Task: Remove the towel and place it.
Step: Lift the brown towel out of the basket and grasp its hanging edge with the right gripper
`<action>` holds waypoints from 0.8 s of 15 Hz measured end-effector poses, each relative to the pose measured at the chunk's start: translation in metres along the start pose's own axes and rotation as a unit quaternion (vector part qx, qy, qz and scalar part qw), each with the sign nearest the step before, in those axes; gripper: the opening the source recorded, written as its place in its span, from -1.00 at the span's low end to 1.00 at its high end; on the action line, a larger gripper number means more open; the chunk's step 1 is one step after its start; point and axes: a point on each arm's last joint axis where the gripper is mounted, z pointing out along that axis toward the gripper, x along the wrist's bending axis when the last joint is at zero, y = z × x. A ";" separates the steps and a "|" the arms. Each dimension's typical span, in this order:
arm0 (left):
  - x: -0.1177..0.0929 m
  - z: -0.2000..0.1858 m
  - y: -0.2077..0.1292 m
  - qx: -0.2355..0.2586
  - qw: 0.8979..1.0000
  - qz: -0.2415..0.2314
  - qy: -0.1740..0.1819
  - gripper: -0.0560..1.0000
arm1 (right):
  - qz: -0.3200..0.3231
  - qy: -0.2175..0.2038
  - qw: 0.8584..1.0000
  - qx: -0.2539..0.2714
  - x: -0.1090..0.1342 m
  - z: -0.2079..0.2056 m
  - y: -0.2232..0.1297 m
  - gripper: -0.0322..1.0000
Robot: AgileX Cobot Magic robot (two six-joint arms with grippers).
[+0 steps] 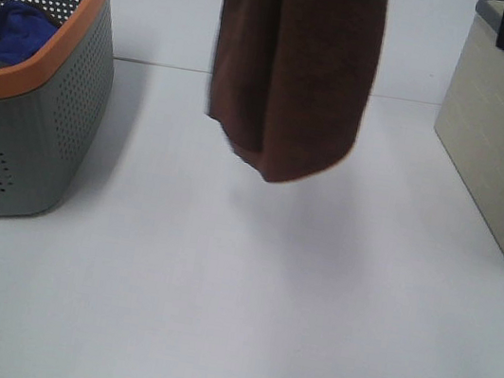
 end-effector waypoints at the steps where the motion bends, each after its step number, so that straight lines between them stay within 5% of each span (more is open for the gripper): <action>1: -0.003 0.004 0.005 -0.004 1.000 0.006 -0.006 -0.89 | -0.010 -0.003 1.000 -0.010 -0.004 0.004 0.001 0.53; 5: -0.010 0.015 0.017 -0.017 0.999 0.021 -0.024 -0.89 | -0.023 0.000 0.999 -0.026 -0.016 0.024 -0.002 0.53; 12: -0.016 0.025 0.013 -0.015 0.999 0.022 -0.043 -0.89 | 0.055 0.149 0.987 -0.012 -0.015 0.060 -0.023 0.46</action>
